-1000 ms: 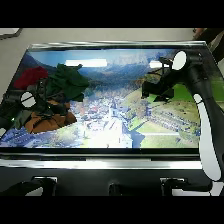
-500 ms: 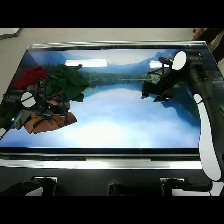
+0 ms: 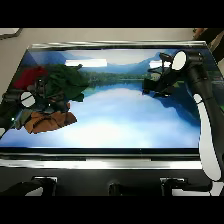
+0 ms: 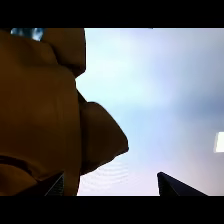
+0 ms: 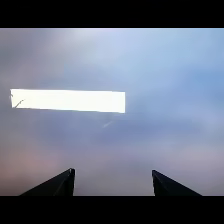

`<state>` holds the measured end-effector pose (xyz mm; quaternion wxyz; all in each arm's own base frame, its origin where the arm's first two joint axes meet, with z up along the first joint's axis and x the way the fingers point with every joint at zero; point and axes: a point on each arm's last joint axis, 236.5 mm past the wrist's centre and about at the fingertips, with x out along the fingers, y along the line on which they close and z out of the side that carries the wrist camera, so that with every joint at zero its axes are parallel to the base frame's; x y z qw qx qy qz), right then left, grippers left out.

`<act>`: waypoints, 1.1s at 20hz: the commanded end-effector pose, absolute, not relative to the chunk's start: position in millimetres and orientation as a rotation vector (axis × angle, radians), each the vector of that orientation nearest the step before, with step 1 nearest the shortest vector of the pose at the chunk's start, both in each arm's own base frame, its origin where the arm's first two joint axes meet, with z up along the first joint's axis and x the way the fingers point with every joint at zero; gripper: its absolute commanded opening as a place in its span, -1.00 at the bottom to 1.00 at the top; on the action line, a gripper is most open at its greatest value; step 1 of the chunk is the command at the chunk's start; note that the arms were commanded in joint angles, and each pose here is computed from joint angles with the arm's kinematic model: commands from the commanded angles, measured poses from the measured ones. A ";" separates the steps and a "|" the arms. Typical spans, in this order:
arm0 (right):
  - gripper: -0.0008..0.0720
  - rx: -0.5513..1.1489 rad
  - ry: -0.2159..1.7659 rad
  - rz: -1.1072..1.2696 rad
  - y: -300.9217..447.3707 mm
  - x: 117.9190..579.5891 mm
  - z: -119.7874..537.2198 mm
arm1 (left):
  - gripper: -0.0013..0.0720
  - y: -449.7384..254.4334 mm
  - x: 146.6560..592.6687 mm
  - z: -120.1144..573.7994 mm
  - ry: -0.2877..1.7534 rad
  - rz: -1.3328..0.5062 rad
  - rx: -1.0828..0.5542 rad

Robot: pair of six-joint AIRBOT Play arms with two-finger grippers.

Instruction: Fold the shirts.

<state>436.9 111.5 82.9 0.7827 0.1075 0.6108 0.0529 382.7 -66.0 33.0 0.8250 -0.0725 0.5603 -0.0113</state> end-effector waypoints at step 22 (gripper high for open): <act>0.55 0.121 1.342 0.157 103.9 429.8 79.9 | -0.06 51.0 403.0 -75.8 1.152 0.367 -1.065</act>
